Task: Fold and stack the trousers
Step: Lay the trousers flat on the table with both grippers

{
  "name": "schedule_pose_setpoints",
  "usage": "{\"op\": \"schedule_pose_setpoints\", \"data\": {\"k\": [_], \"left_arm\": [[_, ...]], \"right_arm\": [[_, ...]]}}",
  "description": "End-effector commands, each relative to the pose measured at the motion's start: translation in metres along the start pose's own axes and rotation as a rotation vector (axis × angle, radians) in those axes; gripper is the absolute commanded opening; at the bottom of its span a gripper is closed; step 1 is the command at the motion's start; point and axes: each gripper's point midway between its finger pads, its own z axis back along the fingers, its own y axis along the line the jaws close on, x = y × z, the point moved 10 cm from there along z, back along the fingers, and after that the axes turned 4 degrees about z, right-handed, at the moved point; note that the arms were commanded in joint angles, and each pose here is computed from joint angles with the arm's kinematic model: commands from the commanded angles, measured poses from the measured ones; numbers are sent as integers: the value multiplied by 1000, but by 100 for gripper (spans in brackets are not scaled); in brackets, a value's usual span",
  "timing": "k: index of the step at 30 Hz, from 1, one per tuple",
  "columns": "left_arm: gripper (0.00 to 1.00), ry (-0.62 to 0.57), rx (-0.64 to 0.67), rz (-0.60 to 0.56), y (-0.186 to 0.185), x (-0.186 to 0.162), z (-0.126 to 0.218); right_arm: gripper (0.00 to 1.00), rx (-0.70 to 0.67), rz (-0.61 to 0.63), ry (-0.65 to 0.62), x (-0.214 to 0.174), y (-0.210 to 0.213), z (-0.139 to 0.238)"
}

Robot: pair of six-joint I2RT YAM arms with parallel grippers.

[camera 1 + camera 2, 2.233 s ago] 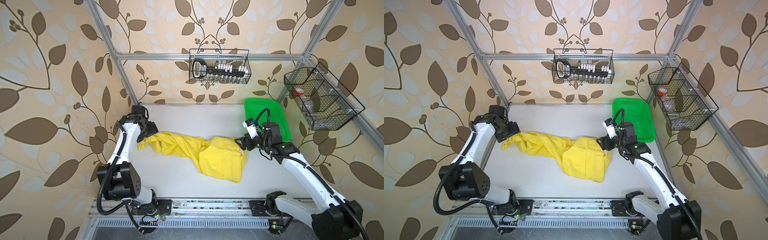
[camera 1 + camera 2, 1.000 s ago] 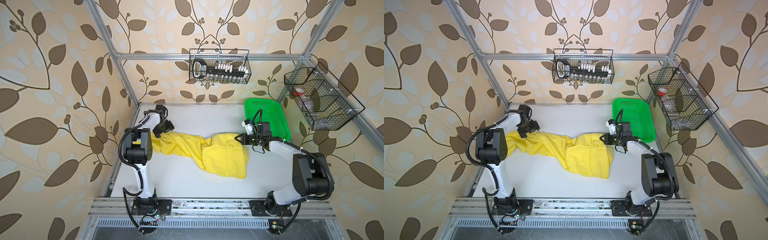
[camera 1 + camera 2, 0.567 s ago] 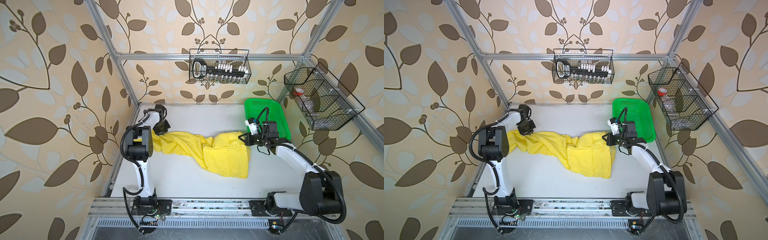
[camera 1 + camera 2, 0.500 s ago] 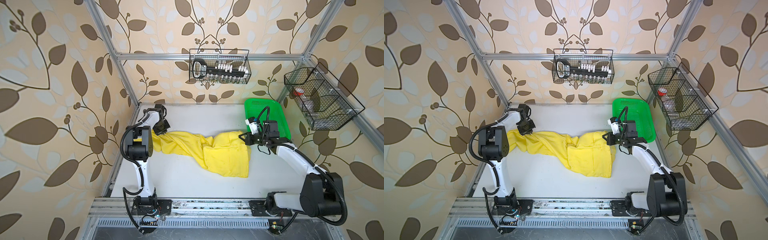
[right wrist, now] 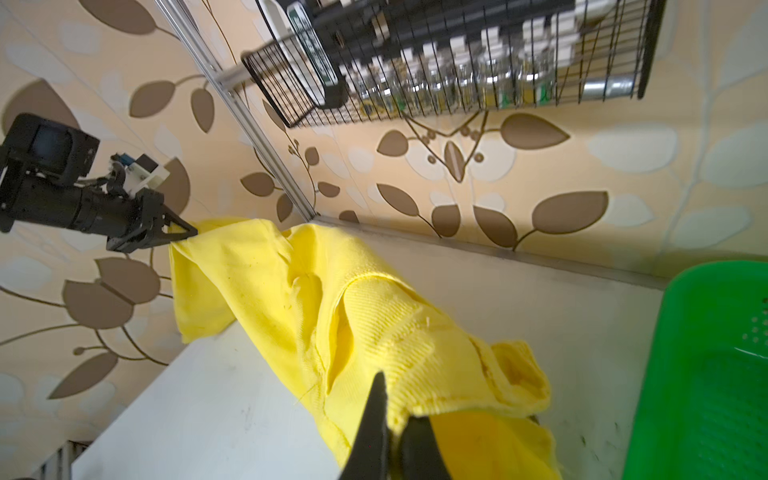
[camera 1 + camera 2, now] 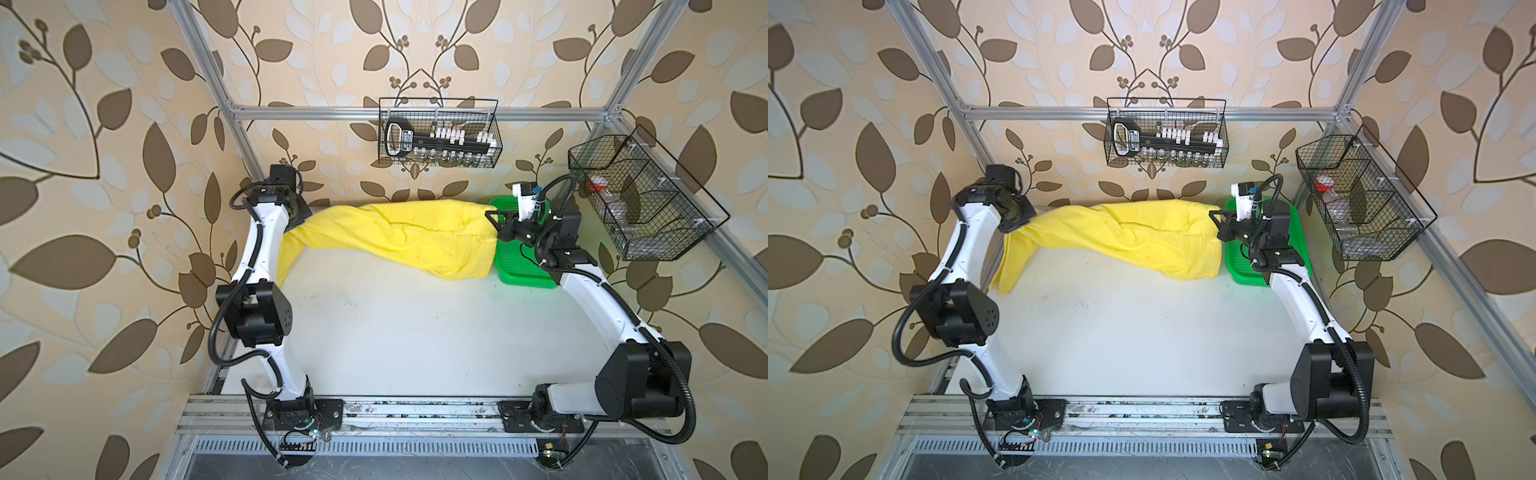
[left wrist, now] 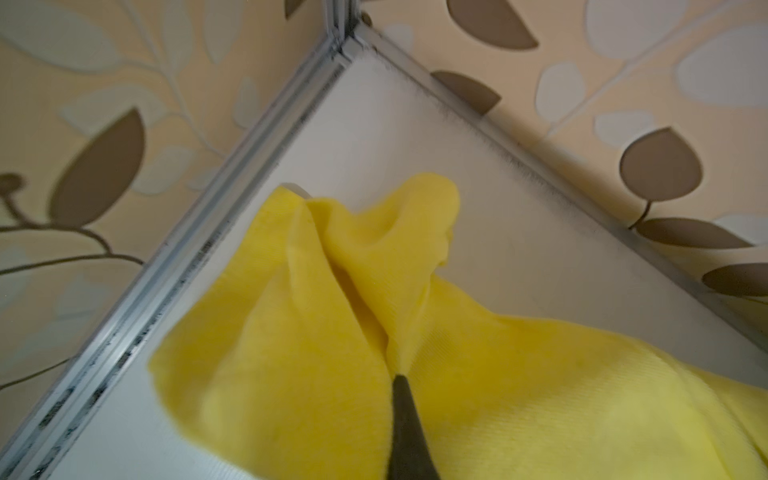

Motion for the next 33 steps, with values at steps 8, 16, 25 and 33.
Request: {"op": "schedule_pose_setpoints", "data": {"k": [8,16,25,33], "left_arm": [[0,264,19,125,65,-122,-18],[11,422,81,114,90,-194,-36],[56,302,65,51,81,-159,2],[83,273,-45,42,39,-114,-14]], "right_arm": [[3,94,165,267,-102,43,48],[10,182,579,798,-202,90,92],[62,195,726,750,-175,119,120],[77,-42,149,300,-107,76,105]]}}
